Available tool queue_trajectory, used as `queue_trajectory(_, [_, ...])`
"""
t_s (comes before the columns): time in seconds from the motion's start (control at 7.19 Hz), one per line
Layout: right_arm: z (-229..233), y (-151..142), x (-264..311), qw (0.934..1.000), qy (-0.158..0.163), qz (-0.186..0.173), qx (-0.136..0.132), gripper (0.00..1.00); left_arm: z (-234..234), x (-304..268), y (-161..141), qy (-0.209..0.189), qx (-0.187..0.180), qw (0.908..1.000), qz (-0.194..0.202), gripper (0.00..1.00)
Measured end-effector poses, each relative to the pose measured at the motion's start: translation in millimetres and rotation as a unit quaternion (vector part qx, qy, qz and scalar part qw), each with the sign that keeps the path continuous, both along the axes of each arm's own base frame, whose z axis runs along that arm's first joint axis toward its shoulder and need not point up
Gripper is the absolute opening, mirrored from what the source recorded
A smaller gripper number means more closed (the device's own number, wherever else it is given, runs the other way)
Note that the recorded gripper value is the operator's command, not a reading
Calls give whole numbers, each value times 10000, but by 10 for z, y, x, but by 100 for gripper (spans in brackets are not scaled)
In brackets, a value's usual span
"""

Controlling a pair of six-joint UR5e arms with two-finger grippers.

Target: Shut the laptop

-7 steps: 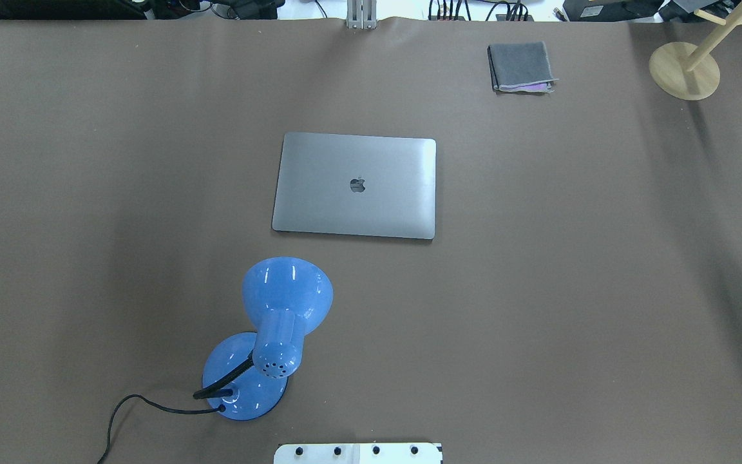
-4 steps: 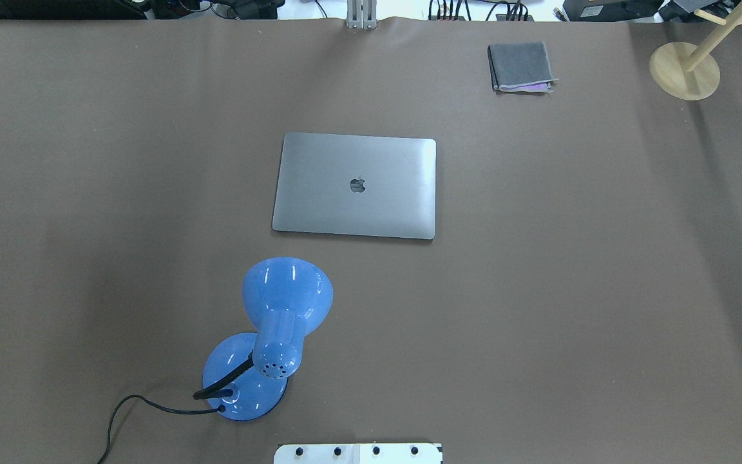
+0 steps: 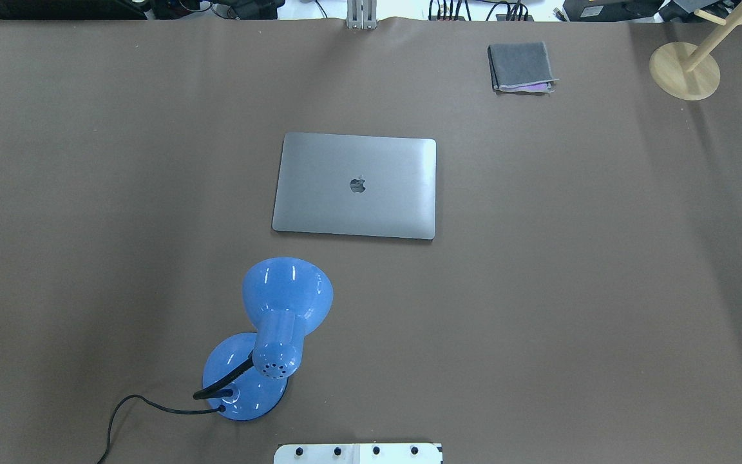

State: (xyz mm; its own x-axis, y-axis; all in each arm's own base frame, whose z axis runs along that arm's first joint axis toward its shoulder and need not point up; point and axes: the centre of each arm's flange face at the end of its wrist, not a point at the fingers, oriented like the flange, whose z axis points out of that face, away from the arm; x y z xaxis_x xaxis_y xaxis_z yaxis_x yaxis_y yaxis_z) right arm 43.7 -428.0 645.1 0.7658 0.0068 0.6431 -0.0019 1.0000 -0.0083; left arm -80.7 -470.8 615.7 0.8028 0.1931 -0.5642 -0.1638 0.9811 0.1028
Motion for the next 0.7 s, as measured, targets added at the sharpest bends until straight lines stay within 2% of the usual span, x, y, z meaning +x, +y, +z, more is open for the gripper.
queue_trajectory(0.28, [106,123,8,9999,15,-1,-116,100,-41,84,166,528,-86,9986,-11,99])
queue_trajectory(0.7, [164,209,4,9998,-5,-8,-193,100,-53,112,221,679,-14,9977,16,99])
